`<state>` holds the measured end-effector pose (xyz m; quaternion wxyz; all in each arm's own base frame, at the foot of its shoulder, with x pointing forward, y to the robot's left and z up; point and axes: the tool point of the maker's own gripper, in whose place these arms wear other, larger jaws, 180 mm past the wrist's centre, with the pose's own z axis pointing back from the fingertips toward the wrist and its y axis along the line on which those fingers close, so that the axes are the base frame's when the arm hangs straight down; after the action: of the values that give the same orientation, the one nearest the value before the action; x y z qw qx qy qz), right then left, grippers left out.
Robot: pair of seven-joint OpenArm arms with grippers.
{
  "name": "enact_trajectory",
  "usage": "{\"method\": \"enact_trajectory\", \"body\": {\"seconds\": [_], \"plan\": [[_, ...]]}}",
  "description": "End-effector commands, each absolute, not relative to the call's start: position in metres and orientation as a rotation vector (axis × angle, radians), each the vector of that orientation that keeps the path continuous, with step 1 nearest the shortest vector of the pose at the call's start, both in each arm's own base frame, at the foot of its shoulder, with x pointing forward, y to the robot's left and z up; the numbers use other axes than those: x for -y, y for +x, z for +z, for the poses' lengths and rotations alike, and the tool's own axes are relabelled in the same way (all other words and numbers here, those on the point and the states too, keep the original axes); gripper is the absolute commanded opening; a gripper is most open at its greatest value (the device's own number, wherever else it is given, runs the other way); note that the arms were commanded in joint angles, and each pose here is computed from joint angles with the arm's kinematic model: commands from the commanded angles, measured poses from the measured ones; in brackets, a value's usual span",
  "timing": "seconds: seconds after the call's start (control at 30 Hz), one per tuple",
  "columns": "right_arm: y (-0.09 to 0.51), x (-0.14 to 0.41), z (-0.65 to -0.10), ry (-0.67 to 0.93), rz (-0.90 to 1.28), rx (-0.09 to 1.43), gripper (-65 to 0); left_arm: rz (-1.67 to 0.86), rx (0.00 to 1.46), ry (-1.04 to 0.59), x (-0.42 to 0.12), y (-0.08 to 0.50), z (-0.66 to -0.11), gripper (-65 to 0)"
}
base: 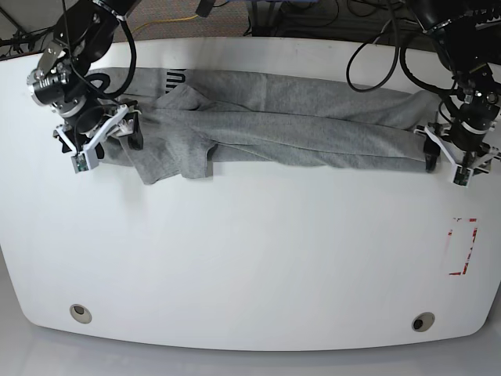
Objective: Fold the T-shirt properly
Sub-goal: 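Grasp the shirt edge and fold it over the body with both grippers, then release and regrasp the ends of the folded strip with both grippers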
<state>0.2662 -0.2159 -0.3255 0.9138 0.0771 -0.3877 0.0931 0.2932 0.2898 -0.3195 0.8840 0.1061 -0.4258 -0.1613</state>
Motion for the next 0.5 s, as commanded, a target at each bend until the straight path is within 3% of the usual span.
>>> {"method": "enact_trajectory", "body": {"seconds": [0.0, 0.47], "plan": [[0.29, 0.214, -0.32, 0.163, 0.206, 0.827, -15.5, -0.376, 0.914, 0.19, -0.272, 0.302, -0.316, -26.5], [0.355, 0.198, -0.369, 0.205, 0.264, 0.728, -15.5, -0.353, 0.739, 0.079, -0.262, 0.274, -0.384, -26.5]]}}
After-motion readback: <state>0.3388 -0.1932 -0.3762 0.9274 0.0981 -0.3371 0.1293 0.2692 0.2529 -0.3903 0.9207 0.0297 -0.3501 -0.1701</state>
